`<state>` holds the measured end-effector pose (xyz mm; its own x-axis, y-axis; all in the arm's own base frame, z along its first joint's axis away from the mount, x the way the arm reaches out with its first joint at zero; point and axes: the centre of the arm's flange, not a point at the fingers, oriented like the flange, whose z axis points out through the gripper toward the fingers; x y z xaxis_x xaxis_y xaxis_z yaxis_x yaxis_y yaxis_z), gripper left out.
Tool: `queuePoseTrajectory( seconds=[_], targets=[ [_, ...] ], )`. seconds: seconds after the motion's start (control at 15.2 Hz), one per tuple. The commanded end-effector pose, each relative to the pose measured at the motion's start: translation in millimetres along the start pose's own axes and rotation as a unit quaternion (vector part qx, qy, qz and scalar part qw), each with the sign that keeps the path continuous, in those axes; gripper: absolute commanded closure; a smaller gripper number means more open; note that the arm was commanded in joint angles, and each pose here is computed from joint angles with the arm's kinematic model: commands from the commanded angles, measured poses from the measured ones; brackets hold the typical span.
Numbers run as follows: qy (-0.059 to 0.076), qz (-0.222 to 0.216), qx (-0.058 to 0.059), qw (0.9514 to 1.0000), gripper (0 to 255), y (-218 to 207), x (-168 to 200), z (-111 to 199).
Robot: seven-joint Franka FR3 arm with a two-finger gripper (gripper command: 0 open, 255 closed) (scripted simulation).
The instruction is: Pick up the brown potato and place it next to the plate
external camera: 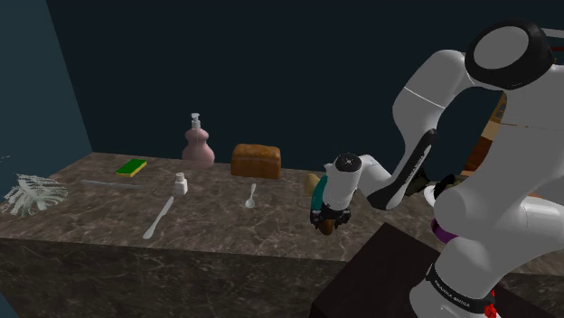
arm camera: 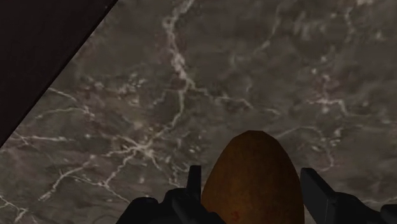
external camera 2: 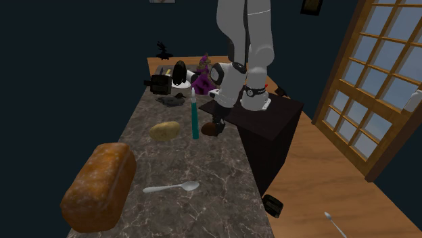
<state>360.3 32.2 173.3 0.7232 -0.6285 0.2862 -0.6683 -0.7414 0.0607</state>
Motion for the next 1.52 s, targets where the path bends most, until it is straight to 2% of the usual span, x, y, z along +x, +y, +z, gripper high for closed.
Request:
queuePoseTrajectory(
  seconds=[0.0,0.53,1.45],
  targets=[
    [0.000,0.000,0.000,1.0000,255,0.1,0.0,0.1],
    [0.000,0.000,0.000,1.0000,255,0.1,0.0,0.1],
    [0.000,0.000,0.000,1.0000,255,4.6,21.1,-70.6]
  ],
)
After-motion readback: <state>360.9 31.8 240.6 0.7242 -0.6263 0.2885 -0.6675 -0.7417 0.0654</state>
